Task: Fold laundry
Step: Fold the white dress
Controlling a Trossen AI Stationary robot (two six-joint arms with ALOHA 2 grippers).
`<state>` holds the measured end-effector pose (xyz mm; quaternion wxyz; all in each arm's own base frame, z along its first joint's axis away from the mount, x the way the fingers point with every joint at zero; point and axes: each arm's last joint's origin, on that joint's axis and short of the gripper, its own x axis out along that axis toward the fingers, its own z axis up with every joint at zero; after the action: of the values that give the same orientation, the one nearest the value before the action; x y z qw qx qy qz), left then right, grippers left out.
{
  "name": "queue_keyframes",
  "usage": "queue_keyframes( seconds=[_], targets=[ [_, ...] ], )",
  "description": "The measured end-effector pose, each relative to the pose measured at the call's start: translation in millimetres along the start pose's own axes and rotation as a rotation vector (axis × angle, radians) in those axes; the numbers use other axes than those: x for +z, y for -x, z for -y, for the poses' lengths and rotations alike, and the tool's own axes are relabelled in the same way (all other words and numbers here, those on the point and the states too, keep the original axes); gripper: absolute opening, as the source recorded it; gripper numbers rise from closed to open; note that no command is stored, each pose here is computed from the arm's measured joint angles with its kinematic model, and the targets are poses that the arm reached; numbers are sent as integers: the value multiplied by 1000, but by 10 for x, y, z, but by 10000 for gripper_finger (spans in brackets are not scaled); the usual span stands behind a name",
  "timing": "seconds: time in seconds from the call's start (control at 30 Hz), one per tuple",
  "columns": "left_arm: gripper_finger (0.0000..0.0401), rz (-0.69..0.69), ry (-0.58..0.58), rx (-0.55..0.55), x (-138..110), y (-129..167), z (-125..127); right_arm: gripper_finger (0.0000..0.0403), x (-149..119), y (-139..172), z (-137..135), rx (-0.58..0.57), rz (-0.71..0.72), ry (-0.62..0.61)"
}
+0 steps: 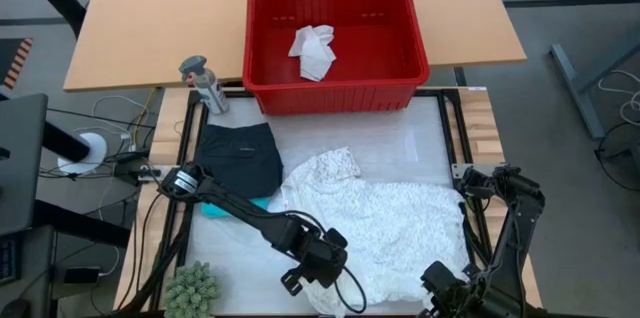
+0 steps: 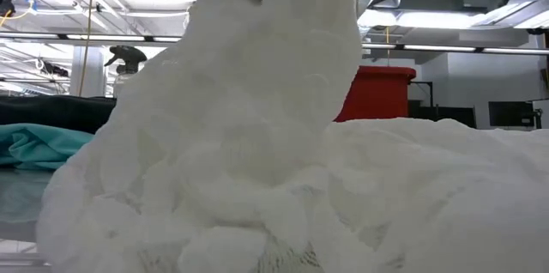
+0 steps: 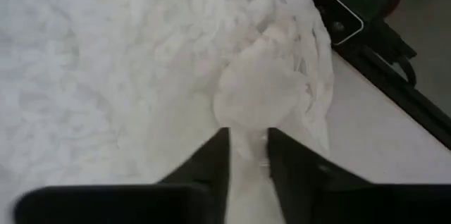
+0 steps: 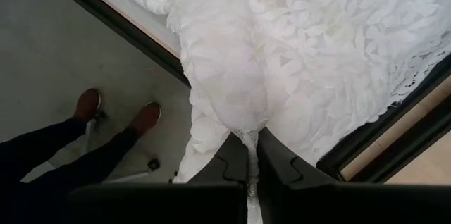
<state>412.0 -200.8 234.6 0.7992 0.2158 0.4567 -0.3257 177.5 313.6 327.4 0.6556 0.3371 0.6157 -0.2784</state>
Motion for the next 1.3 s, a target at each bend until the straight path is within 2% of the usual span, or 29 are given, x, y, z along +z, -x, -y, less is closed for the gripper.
queue_keyframes(
  seconds=[0.07, 0.13, 0.27, 0.47, 0.57, 0.77, 1.07, 1.17, 1.3],
  targets=[
    [18, 12, 10, -47, -3, 2, 4, 34, -1, 0, -3, 3, -1, 0],
    [7, 11, 23, -97, -13, 3, 24, 34, -3, 0, -6, 7, -3, 2],
    [1, -45, 45, -73, -51, -78, 42, 35, -3, 0, -8, 9, -3, 4],
    [0, -116, 78, 69, -69, -23, 29, 34, -3, 0, -8, 9, -3, 5],
    [11, -116, 14, -2, -37, 59, 43, 35, -3, 0, -9, 9, -3, 8],
    [84, -76, -14, -84, 57, 193, 78, 35, -6, 0, -8, 10, -3, 8],
    [240, -102, -12, -50, 41, 144, 83, 35, -12, 1, -29, 31, -11, 29],
    [270, -123, -26, -22, 36, 53, 96, 35, -12, 1, -30, 32, -12, 29],
    [280, -168, -4, 18, 5, -104, 96, 35, -12, 0, -29, 30, -11, 32]
  ],
)
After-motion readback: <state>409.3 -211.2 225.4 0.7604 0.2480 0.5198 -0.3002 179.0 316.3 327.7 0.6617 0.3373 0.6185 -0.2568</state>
